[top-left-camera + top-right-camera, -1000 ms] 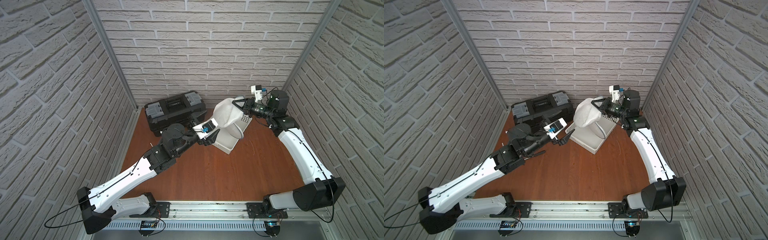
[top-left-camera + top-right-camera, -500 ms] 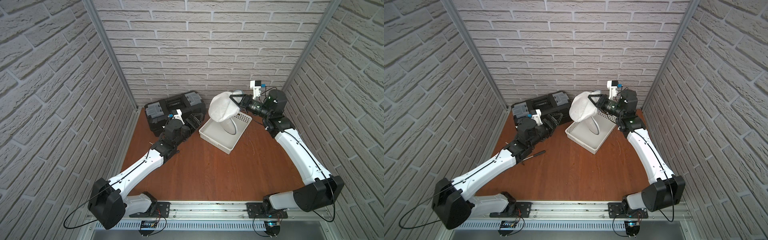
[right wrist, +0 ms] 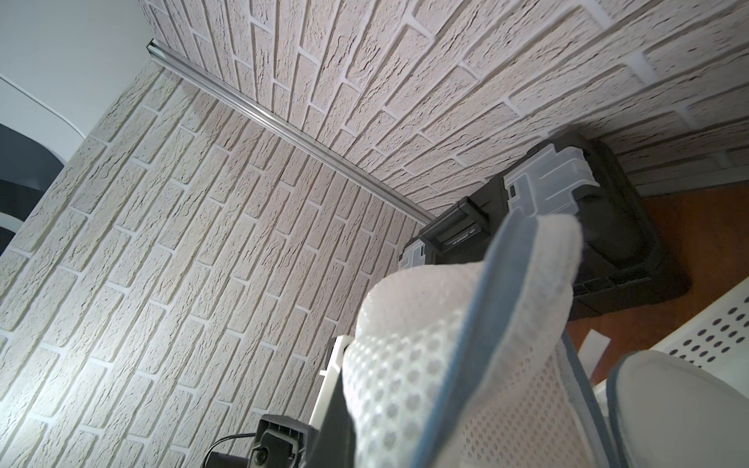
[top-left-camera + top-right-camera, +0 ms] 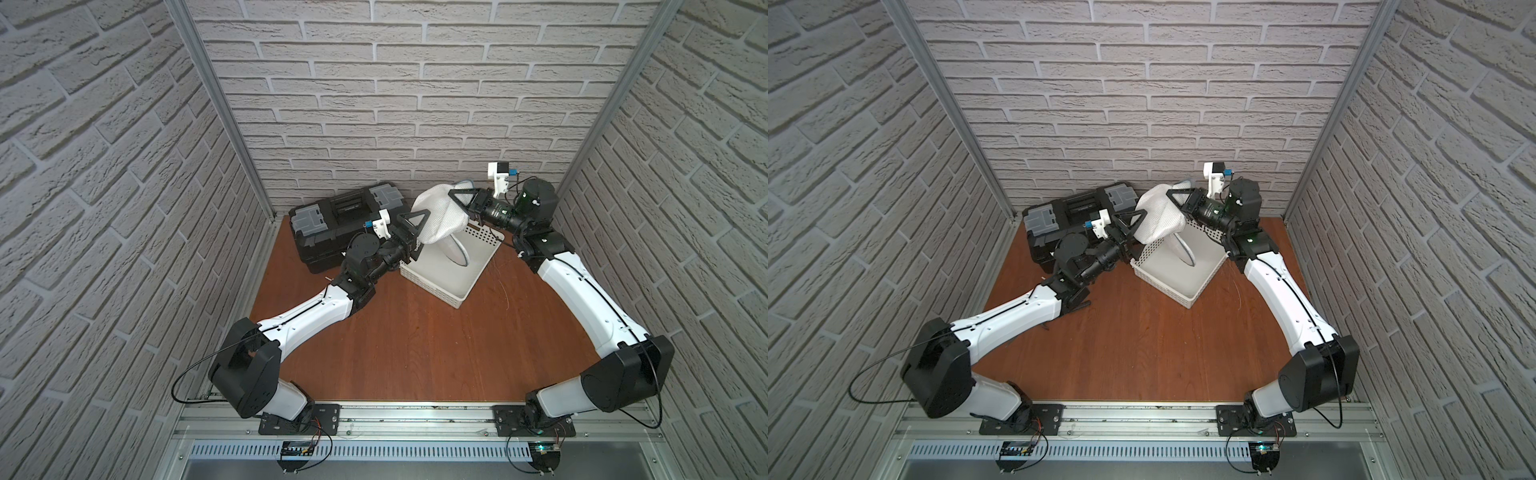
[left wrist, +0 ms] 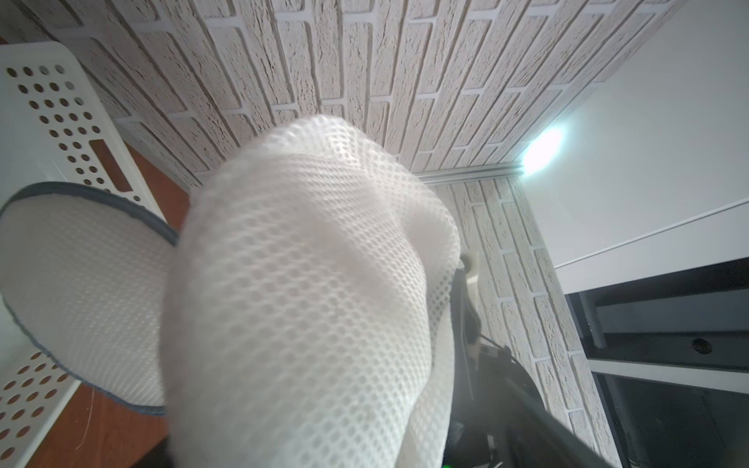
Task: Turn the laundry bag inside out
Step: Turn over the laundry bag.
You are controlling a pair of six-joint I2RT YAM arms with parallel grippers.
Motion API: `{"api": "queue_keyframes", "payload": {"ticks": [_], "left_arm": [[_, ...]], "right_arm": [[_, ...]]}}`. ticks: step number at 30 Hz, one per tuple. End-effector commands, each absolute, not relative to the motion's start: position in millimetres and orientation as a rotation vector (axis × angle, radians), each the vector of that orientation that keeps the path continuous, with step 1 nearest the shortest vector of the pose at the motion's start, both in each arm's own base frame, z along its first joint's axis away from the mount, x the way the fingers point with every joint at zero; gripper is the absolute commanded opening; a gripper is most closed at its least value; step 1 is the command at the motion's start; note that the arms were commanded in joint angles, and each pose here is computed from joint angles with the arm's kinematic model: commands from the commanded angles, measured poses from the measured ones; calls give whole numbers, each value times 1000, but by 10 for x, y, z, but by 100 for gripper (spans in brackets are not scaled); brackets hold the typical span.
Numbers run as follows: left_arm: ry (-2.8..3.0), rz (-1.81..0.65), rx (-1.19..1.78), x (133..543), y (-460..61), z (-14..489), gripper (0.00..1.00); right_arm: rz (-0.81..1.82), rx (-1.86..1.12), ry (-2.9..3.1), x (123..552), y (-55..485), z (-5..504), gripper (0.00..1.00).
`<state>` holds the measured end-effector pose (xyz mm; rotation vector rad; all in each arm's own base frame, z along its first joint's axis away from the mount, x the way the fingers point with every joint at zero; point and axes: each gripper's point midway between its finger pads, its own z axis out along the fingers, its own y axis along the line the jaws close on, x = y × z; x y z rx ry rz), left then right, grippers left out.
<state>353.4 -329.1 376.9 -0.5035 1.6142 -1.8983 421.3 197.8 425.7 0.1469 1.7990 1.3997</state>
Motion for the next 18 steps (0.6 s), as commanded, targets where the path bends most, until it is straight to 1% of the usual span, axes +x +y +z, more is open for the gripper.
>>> {"api": "queue_keyframes", "payload": {"ticks": [1,4,9,12,14,18], "left_arm": [[1454,-2007,-398,3447,-3305,4247,95],[1443,-2005,-409,3466,-3323,4230,86],[1393,-2002,-423,3487,-3309,4241,63],[1371,-2009,-412,3487,-3326,4269,53],[1360,-2014,-401,3481,-3339,4297,45],[1376,-2010,-389,3483,-3361,4281,19]], "right_arm": [[1434,74,1682,4108,2032,4643,3],[1455,102,1680,4113,2035,4612,3],[1482,145,1687,4107,2029,4559,3],[1478,166,1711,4110,2024,4488,3],[1480,173,1733,4105,2036,4436,3],[1416,197,1818,4089,1993,4270,3]]}}
